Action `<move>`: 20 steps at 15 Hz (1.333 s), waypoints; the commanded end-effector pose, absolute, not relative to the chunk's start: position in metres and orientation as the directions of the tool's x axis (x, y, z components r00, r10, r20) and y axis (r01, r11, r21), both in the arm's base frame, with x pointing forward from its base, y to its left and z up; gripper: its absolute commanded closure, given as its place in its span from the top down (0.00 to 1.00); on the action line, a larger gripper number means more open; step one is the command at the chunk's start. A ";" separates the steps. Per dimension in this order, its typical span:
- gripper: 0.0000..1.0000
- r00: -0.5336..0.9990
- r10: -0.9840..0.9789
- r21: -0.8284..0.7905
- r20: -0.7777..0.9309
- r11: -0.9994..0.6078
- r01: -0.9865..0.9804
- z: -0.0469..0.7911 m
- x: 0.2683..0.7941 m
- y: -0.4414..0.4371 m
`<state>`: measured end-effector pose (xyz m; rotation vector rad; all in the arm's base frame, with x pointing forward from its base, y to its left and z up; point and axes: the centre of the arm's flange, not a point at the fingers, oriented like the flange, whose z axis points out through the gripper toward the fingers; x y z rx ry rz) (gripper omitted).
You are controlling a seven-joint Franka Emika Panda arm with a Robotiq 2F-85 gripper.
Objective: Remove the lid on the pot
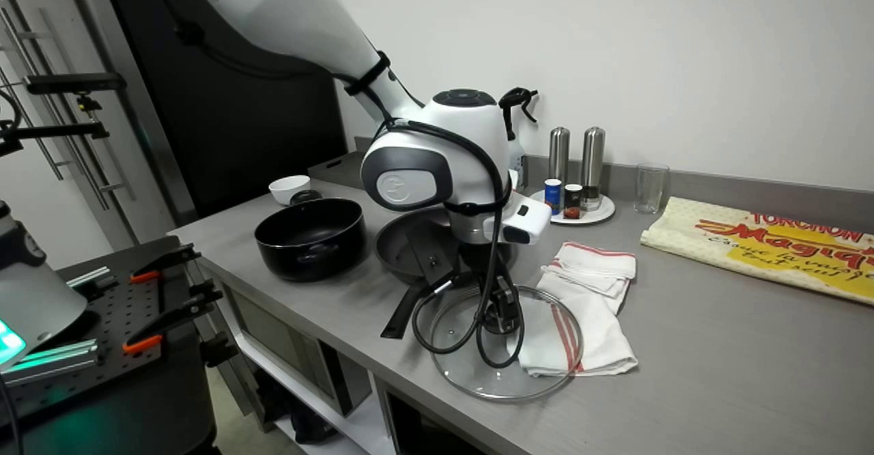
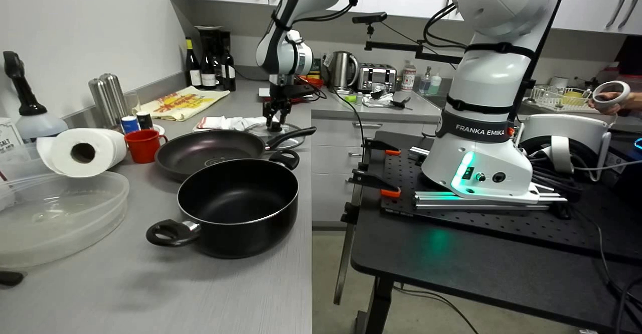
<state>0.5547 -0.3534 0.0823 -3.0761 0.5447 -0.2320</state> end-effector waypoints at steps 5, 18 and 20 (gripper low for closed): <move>1.00 0.931 -0.324 -0.039 0.169 -0.946 -0.322 0.107 0.545 -0.345; 1.00 0.980 -0.041 -0.084 0.195 -0.996 -0.025 0.188 0.496 -0.260; 1.00 0.984 0.041 -0.096 0.171 -0.994 0.058 0.190 0.488 -0.238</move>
